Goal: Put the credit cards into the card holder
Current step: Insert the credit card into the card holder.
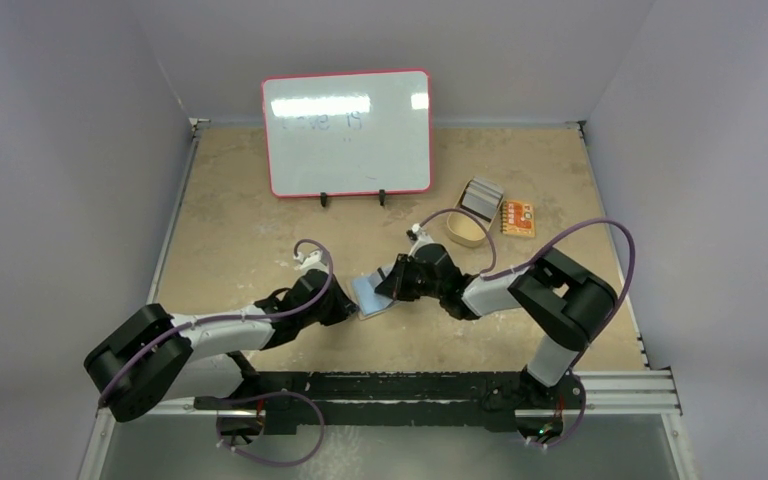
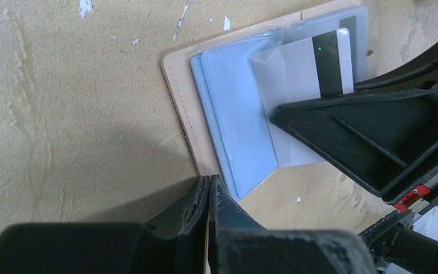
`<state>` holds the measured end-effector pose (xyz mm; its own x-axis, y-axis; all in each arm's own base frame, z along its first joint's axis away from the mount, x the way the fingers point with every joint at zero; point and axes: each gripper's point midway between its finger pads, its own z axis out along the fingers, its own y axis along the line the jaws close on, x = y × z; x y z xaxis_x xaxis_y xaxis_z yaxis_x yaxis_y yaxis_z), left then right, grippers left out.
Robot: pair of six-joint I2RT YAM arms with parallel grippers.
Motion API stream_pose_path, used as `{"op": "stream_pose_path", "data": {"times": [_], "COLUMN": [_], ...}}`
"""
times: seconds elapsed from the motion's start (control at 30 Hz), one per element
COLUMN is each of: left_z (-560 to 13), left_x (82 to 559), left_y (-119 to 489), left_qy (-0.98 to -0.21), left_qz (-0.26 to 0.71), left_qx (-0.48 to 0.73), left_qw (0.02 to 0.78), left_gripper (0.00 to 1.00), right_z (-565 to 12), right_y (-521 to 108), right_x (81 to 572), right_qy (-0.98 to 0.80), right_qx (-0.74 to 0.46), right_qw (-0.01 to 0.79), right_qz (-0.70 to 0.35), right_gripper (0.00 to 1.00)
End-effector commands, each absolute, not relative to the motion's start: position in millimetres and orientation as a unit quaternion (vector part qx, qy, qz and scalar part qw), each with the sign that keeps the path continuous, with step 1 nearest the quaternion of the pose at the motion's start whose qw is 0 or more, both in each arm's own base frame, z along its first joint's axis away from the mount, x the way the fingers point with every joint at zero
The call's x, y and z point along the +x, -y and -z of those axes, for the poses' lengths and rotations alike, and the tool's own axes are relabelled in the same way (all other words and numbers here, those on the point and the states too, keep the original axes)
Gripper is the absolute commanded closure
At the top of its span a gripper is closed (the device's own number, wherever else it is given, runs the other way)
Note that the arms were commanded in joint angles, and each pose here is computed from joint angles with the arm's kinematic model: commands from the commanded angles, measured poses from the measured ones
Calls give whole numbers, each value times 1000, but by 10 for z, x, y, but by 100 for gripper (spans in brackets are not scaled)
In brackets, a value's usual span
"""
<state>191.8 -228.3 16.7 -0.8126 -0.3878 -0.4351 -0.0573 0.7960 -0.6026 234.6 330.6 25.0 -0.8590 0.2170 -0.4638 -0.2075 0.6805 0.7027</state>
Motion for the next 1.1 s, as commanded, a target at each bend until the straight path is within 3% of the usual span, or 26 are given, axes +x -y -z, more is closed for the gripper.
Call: {"op": "stream_pose_path", "data": {"times": [0.0,0.27,0.63,1.07], "left_z": [-82,-104,-69,-78], "left_x": [1882,1894,1881,1890], "left_y": [2235,2218,2173,2159], "left_qy": [-912,-913,-916,-918], "left_qz": [280,273,262,255], "left_qx": [-125,-124,-126,-120], "left_qw": [273,276,275,277], "left_gripper": [100,100,100,100], "right_z": [-428,-368,-392,-495], "right_y": [-3478,-3340,-3139,-3176], "right_x": [2292,2330,2382,2304], "right_qy": [-849,-872,-901,-892], "right_qx": [-14,-8,-19,-46], "right_qw": [266,271,278,260], "right_qz": [-457,-408,-334,-366], "right_gripper": [91,71,58,56]}}
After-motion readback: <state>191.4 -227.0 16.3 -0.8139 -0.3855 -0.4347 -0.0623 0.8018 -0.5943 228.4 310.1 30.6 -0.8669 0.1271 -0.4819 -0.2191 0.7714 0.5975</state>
